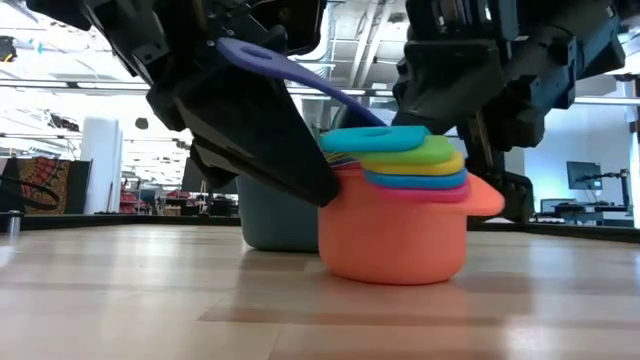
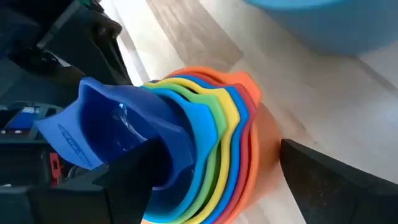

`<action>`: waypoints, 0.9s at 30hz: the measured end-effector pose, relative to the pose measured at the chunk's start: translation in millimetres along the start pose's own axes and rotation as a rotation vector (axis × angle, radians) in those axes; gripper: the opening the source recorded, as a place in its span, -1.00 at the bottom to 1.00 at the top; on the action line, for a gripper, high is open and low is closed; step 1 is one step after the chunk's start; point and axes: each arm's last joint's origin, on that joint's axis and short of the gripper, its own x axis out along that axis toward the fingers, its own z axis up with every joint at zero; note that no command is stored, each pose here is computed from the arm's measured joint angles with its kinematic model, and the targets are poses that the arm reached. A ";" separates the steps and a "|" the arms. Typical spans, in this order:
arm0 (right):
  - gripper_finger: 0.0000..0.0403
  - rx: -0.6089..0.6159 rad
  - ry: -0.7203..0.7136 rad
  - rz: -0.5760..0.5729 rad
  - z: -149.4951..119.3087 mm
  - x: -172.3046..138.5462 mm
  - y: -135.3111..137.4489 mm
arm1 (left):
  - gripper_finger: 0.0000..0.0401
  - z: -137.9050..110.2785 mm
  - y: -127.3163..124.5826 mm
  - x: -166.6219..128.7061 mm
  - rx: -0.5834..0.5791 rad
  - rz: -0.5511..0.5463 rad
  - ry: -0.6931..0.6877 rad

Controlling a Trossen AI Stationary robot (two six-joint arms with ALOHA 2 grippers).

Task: Nest measuring cups in basket
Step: Put the stacked colored measuring cups into the blue bin

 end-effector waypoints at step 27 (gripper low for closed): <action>0.65 -0.029 -0.006 -0.015 10.3 -19.6 6.6 | -1.00 2.5 3.2 1.5 -0.026 -0.017 0.013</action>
